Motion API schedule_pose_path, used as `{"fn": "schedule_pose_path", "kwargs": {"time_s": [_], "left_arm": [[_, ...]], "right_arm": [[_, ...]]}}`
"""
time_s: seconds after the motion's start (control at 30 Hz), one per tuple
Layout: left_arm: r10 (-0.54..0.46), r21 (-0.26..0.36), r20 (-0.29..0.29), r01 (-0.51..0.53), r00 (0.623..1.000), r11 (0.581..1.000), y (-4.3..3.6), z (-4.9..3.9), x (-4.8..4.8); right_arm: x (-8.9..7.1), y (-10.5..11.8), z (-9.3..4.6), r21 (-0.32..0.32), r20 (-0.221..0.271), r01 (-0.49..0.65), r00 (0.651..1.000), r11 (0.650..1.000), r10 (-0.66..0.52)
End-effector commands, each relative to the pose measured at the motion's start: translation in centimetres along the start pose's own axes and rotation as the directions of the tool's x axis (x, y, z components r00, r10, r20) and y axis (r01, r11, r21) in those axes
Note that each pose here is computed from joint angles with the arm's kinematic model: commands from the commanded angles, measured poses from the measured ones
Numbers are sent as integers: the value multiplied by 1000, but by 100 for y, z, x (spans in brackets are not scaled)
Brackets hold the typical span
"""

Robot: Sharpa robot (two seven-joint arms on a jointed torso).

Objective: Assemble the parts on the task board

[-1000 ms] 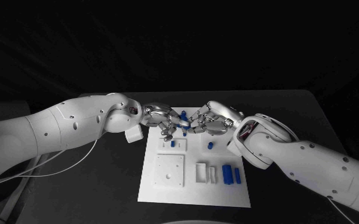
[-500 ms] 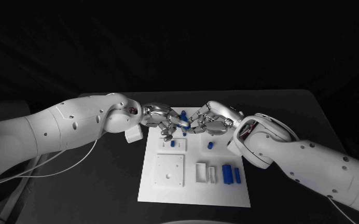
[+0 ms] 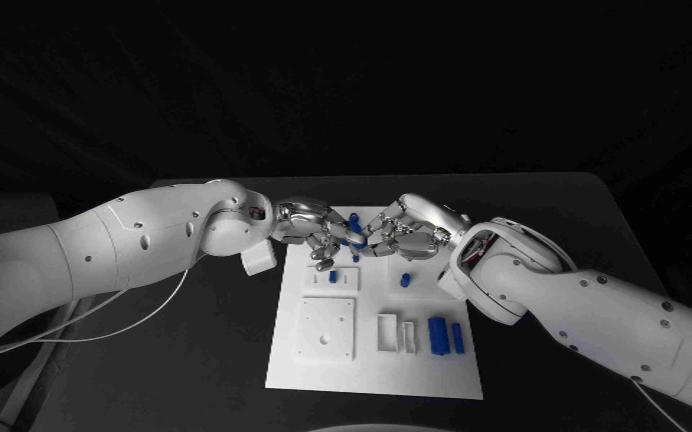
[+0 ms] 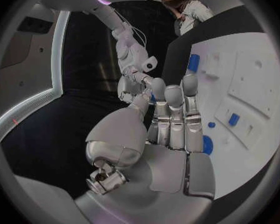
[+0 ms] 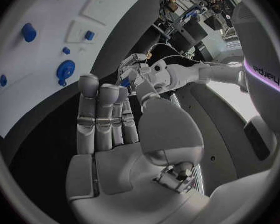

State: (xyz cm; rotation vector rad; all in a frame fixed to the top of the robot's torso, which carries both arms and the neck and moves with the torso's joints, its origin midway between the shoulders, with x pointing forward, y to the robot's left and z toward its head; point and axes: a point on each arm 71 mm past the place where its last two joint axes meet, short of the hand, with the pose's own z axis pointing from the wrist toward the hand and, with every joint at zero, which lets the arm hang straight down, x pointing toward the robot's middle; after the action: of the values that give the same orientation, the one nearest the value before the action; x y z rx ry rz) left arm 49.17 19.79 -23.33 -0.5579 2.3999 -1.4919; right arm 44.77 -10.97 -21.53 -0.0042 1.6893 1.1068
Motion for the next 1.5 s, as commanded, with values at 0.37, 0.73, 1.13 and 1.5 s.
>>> {"fn": "schedule_pose_path", "kwargs": {"time_s": [0.37, 0.73, 1.13, 1.5], "left_arm": [[-143, 102, 62, 136, 988, 985, -76, -13, -56], [-139, 100, 63, 132, 988, 986, -70, -30, -58], [25, -57, 168, -15, 986, 998, 21, -136, -157], [408, -429, 275, -269, 871, 863, 92, -355, -227]], "right_arm": [[-26, -62, -11, 33, 38, -27, 999, 999, 26], [-108, -131, -49, 54, 112, -40, 993, 998, 34], [-479, -629, -236, 178, 193, -61, 981, 982, 26], [-1138, -962, -256, 244, 358, -92, 934, 965, -2]]}}
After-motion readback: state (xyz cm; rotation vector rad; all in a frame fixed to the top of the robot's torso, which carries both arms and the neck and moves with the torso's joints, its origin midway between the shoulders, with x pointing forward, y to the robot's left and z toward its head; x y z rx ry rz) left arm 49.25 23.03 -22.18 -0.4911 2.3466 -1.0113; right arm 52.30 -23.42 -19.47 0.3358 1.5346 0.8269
